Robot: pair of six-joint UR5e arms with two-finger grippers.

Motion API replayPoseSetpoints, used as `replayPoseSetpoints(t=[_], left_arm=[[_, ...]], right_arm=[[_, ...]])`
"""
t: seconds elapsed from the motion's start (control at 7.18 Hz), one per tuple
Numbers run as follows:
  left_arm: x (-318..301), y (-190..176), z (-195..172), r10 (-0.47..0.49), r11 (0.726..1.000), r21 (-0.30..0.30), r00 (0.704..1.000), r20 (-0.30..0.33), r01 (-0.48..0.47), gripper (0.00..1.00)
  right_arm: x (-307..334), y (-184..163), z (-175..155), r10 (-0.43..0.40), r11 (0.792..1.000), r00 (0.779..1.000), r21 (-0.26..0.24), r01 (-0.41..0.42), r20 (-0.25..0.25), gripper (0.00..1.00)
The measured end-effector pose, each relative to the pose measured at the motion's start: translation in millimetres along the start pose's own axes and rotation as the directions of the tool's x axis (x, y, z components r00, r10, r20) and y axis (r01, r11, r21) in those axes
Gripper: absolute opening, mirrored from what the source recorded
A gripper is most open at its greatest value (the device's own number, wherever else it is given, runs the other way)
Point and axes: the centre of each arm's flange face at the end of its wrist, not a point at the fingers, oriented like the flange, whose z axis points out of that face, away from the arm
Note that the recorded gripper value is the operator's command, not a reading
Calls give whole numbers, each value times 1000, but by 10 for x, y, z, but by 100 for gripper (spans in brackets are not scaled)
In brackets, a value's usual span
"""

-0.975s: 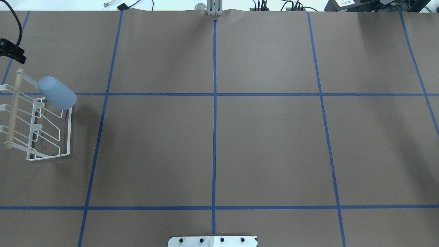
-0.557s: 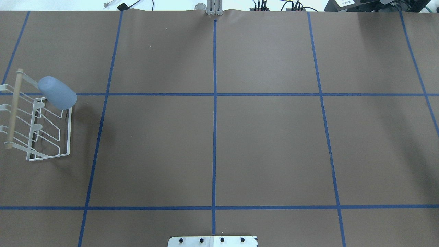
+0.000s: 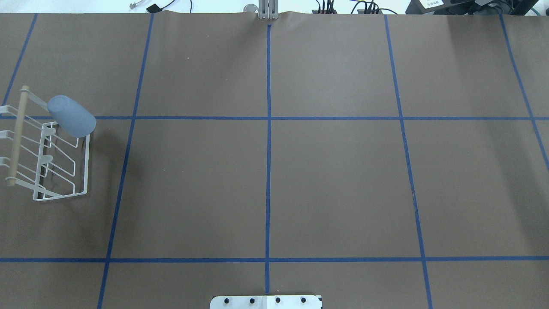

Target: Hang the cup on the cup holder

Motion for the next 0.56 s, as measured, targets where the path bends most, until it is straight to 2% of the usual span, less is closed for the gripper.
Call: replayPoseSetpoints(t=[0.28,0.56], left_arm=[[-90,245,24,-17,1000,14,1000,-7,18,99],[-95,301,58,-18,1000,20,999,-35,19,99]], right_arm=[[53,143,24,87,996,996,0,-87,22,100],[46,165,16,111,994,993,3,-111,27,100]])
